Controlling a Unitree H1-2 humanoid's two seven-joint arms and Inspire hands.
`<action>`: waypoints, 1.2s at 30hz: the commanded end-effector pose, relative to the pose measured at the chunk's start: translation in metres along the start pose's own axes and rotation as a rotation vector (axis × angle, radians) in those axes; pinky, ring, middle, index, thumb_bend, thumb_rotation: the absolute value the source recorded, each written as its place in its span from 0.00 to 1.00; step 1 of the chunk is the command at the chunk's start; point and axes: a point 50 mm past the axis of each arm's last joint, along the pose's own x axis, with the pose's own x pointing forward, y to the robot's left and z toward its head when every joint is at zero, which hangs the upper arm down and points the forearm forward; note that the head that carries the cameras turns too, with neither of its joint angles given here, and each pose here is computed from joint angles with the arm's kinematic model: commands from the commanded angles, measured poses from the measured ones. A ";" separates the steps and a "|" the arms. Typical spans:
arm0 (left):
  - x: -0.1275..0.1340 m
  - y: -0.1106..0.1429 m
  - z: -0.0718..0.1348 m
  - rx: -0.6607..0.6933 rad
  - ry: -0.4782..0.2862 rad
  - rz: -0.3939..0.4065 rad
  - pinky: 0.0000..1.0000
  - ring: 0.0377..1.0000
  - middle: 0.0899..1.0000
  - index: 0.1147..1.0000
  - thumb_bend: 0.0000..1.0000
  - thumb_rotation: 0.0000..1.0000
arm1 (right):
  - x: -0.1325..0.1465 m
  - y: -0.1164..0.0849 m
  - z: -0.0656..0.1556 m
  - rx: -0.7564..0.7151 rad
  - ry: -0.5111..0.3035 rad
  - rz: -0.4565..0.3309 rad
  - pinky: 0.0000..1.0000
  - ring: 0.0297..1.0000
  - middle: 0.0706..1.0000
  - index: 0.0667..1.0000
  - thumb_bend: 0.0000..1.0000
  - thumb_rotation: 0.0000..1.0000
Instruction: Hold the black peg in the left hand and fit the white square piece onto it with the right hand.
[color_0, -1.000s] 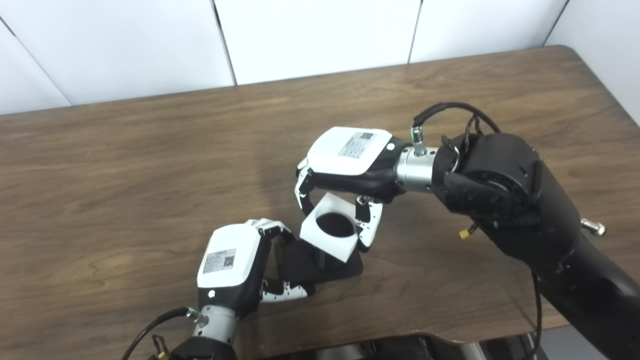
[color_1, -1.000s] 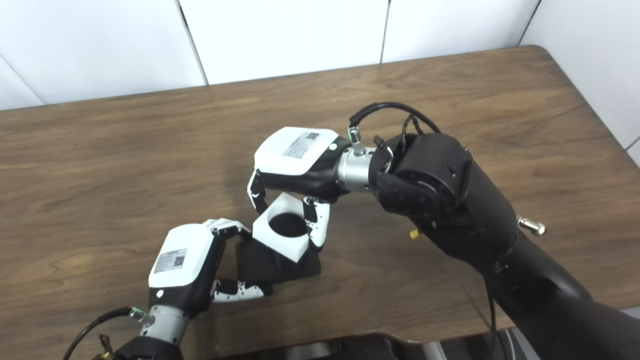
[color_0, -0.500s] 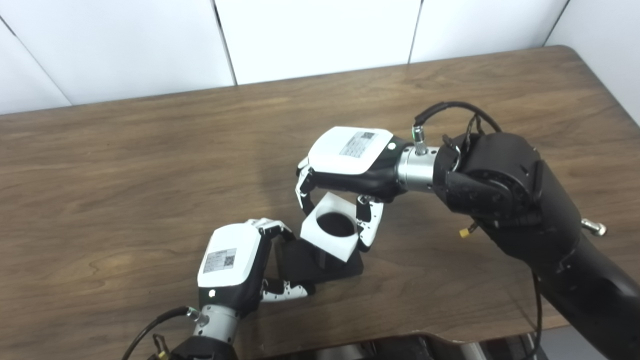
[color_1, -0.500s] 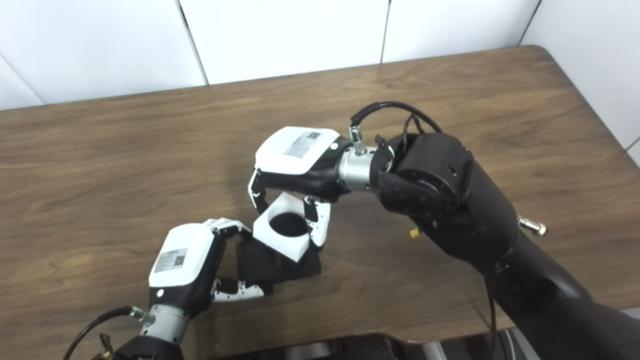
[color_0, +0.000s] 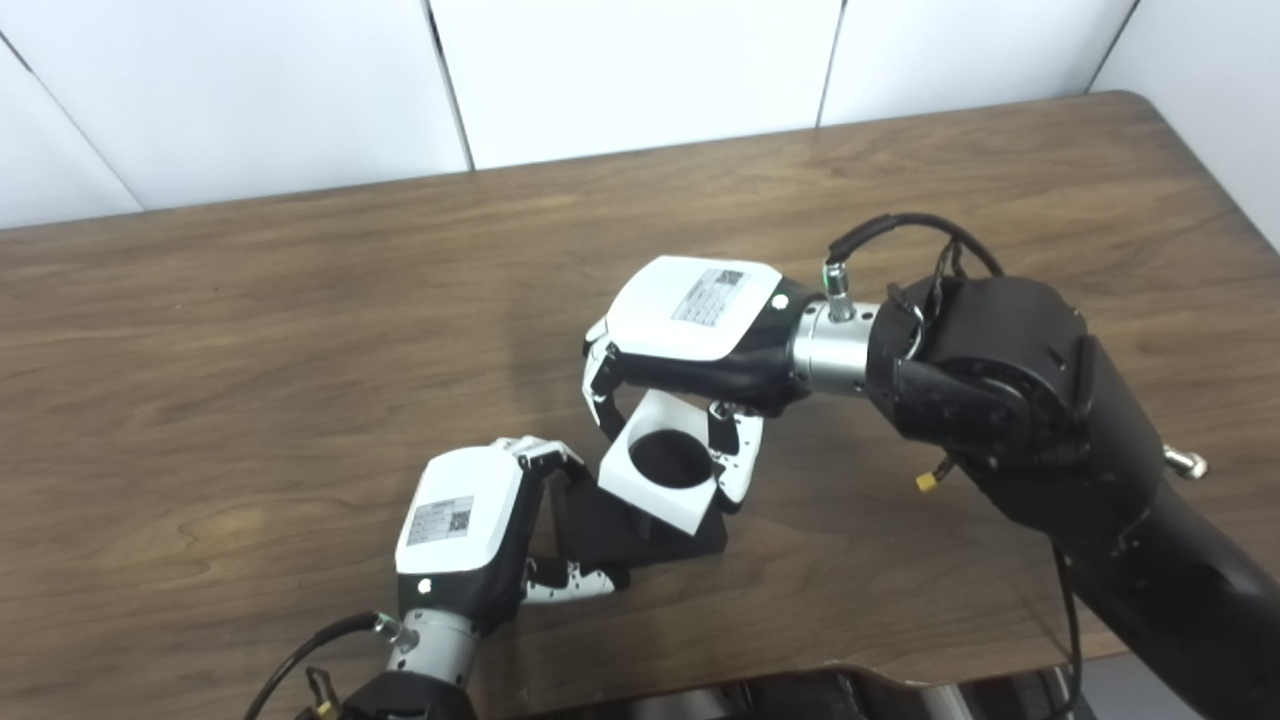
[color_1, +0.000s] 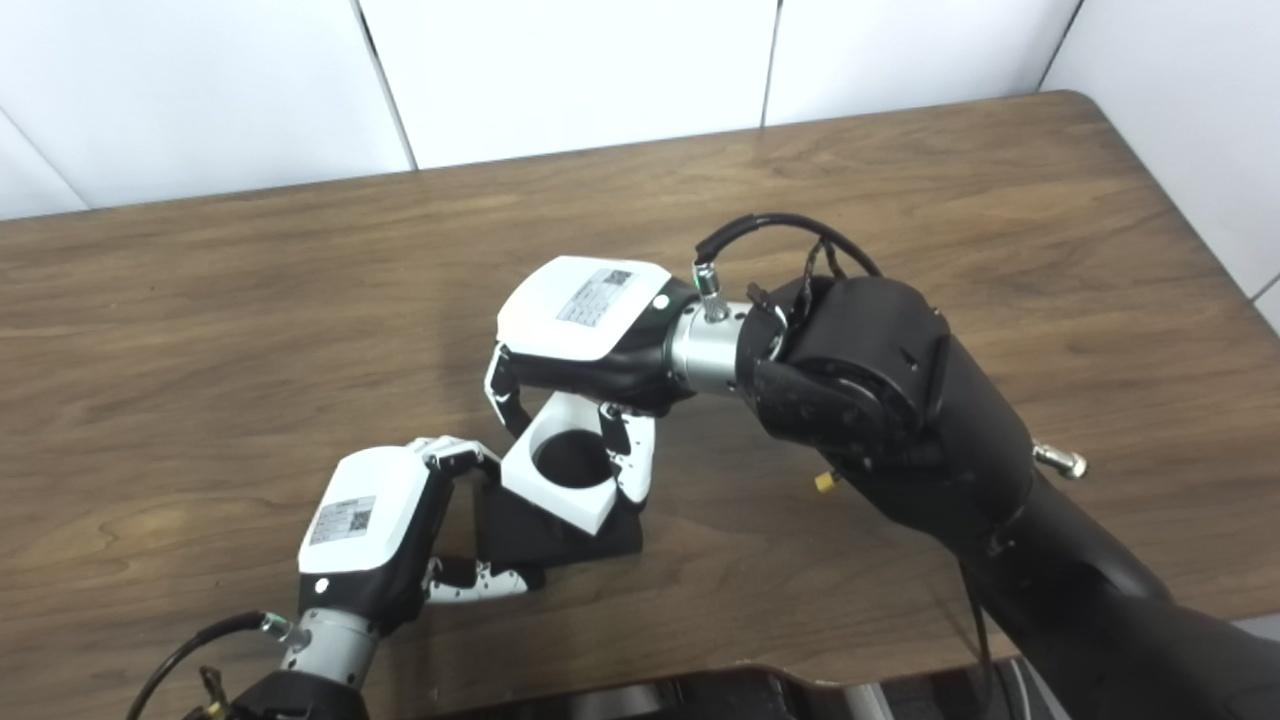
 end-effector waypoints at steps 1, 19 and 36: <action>0.005 -0.003 0.013 -0.049 -0.010 -0.021 0.68 0.75 0.69 0.42 0.51 0.05 | -0.003 -0.009 0.002 -0.039 -0.013 -0.025 0.82 0.85 0.72 0.44 0.52 0.13; 0.004 -0.003 0.013 -0.055 -0.008 -0.018 0.68 0.75 0.69 0.42 0.51 0.05 | 0.001 0.003 -0.015 0.004 0.031 0.015 0.82 0.85 0.71 0.44 0.52 0.13; 0.003 -0.003 0.015 -0.056 -0.009 -0.013 0.67 0.75 0.69 0.42 0.51 0.05 | 0.000 0.005 -0.012 0.011 0.042 0.013 0.83 0.86 0.75 0.64 0.98 0.39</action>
